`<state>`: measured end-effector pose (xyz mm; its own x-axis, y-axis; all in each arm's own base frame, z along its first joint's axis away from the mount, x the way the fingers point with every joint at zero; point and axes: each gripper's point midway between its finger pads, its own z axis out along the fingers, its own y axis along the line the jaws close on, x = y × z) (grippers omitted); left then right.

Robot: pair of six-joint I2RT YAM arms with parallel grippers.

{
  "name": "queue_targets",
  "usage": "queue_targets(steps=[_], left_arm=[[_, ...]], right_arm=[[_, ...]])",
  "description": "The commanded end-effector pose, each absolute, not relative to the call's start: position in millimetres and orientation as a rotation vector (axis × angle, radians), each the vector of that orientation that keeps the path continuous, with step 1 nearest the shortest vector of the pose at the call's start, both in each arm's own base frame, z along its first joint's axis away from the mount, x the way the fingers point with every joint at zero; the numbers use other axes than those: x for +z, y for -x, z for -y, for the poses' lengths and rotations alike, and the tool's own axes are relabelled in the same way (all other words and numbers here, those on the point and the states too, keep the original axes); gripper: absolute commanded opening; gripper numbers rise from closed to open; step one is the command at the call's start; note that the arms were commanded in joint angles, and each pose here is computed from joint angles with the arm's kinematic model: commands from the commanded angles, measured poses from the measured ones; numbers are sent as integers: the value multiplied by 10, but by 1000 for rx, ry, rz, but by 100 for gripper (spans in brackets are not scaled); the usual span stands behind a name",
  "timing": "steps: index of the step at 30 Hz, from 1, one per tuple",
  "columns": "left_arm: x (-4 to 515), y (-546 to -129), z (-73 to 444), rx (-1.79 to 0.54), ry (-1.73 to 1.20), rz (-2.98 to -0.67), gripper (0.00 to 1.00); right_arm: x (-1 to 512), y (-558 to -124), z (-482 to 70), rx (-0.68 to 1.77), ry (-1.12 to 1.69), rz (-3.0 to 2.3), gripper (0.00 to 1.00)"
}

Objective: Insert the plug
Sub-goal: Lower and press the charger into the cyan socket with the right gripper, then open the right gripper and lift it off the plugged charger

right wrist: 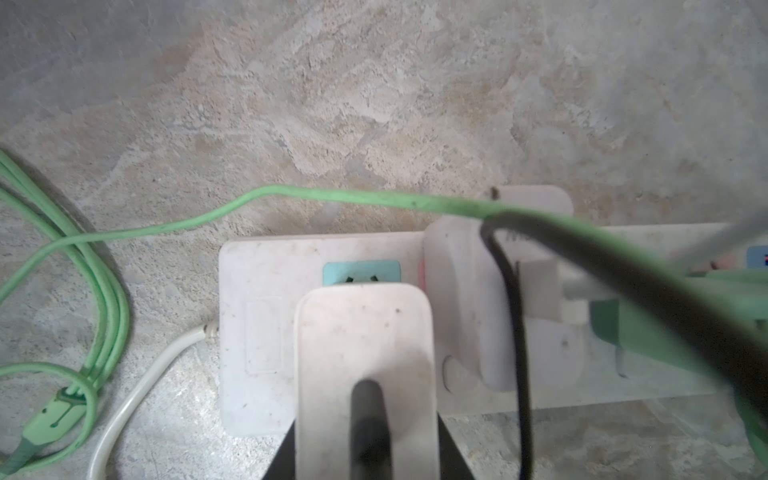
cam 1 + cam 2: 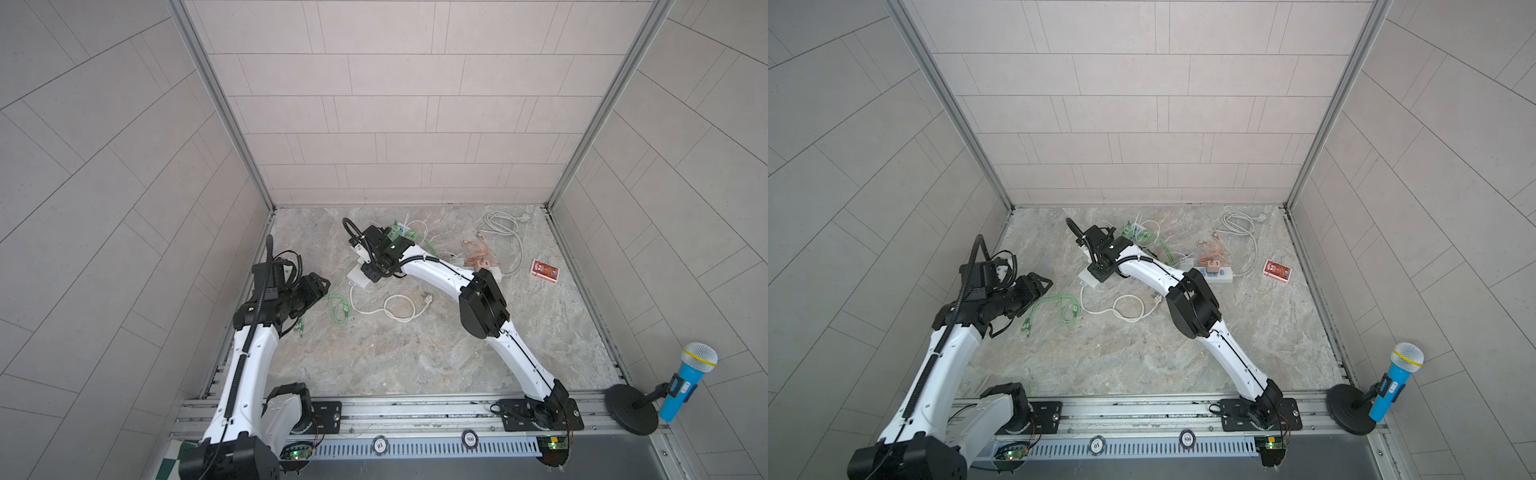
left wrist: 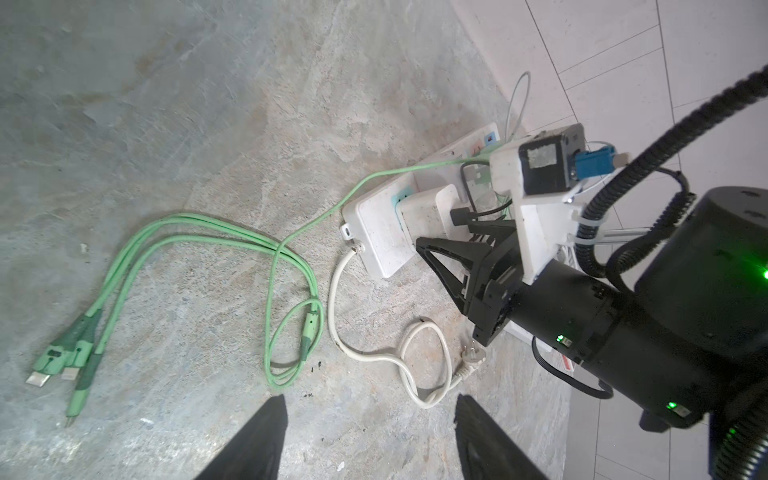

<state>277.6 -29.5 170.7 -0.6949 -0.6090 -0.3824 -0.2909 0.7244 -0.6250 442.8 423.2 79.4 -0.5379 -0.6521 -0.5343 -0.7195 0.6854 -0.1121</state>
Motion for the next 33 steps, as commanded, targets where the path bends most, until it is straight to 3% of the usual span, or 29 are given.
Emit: queue_targets(steps=[1, 9, 18, 20, 33], left_arm=[[1751, -2834, 220, -675, 678, -2310, 71], [1748, -2798, 234, -682, 677, -2305, 72], [1780, -2757, 216, -662, 674, -2297, 79], [1788, -2763, 211, -658, 673, -2293, 88], [1956, -2855, 180, -661, 669, -2215, 100]], right_arm=[[670, -4452, -4112, 80, 1068, -2360, 18], [1073, -4525, -4325, 216, 1045, -2225, 38], [1434, -4374, -4363, 325, 1063, -2176, 51], [1545, -4337, -4336, 336, 1056, -2164, 52], [1964, -3896, -3861, 340, 1020, -2129, 55]])
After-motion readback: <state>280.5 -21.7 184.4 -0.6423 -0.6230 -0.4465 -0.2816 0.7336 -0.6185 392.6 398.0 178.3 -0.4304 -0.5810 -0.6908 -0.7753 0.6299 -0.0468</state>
